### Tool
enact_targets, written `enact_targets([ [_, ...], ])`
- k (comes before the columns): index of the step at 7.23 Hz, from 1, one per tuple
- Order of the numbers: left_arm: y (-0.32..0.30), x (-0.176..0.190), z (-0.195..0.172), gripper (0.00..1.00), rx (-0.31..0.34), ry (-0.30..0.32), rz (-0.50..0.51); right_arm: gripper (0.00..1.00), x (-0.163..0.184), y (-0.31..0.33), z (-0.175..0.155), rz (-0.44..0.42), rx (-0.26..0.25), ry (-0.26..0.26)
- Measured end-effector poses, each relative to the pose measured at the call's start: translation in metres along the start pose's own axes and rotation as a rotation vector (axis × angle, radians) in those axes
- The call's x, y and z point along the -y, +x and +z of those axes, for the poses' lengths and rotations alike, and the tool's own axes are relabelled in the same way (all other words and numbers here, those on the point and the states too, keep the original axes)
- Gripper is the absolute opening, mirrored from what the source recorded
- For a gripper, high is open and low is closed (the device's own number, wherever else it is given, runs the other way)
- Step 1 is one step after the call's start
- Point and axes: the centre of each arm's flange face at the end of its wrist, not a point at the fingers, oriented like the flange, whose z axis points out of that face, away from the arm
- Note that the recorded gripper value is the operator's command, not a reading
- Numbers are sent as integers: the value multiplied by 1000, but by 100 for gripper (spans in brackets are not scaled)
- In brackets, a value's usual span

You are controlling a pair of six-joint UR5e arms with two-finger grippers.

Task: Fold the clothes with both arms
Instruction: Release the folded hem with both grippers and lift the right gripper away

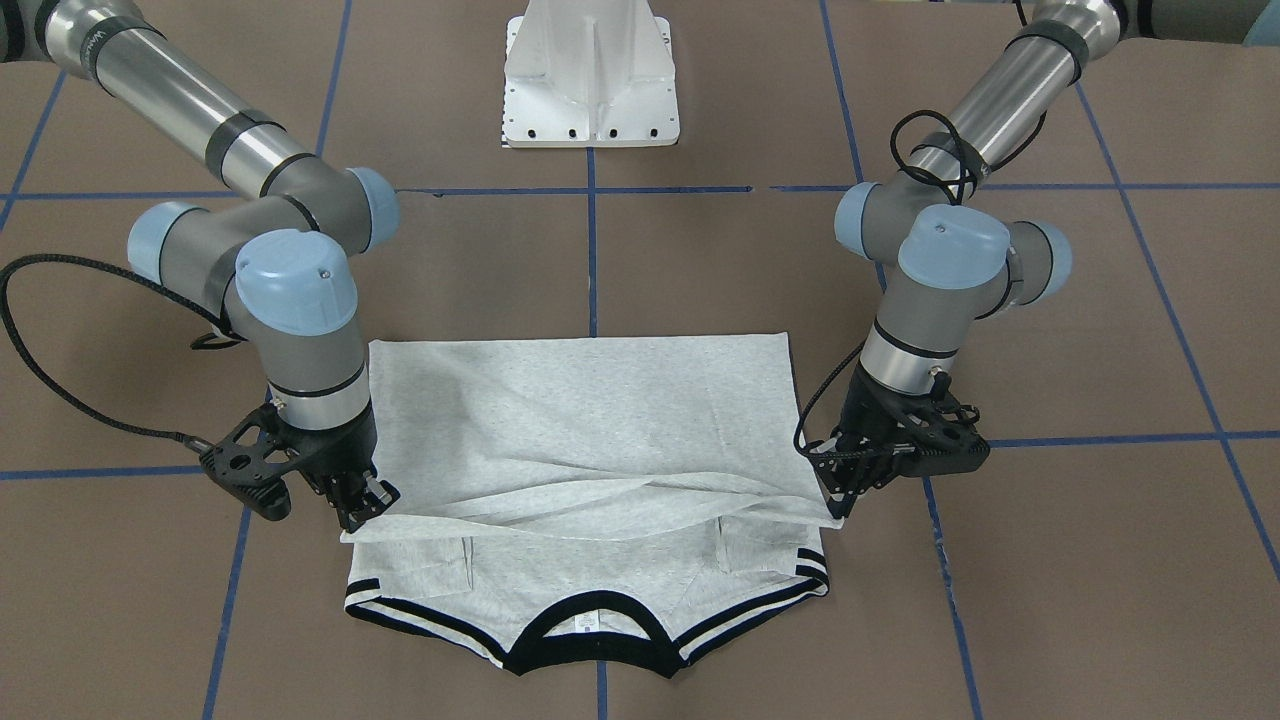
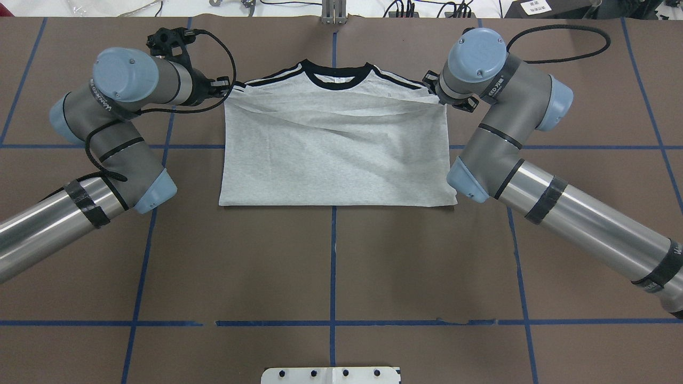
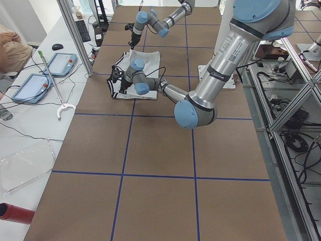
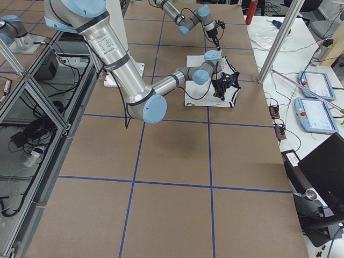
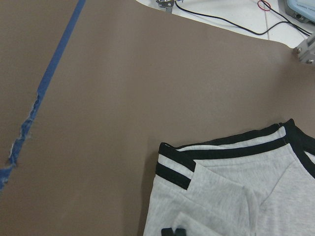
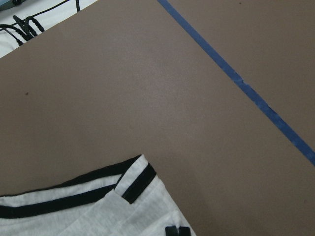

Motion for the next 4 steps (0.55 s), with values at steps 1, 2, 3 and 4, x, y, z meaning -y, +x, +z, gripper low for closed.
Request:
enact_targets([
  [1,-3,4,9,0,5,14,14,0,8,4,12,5,-3,6],
  [2,-2,7,15,0,11,18,20,0,16,7,18,11,-10,12],
  [3,0,9,18,0,13,20,22,0,23,6,21,16,-13,18],
  [4,0,9,19,0,14,21,22,0,31,4,22,20,-17,25],
])
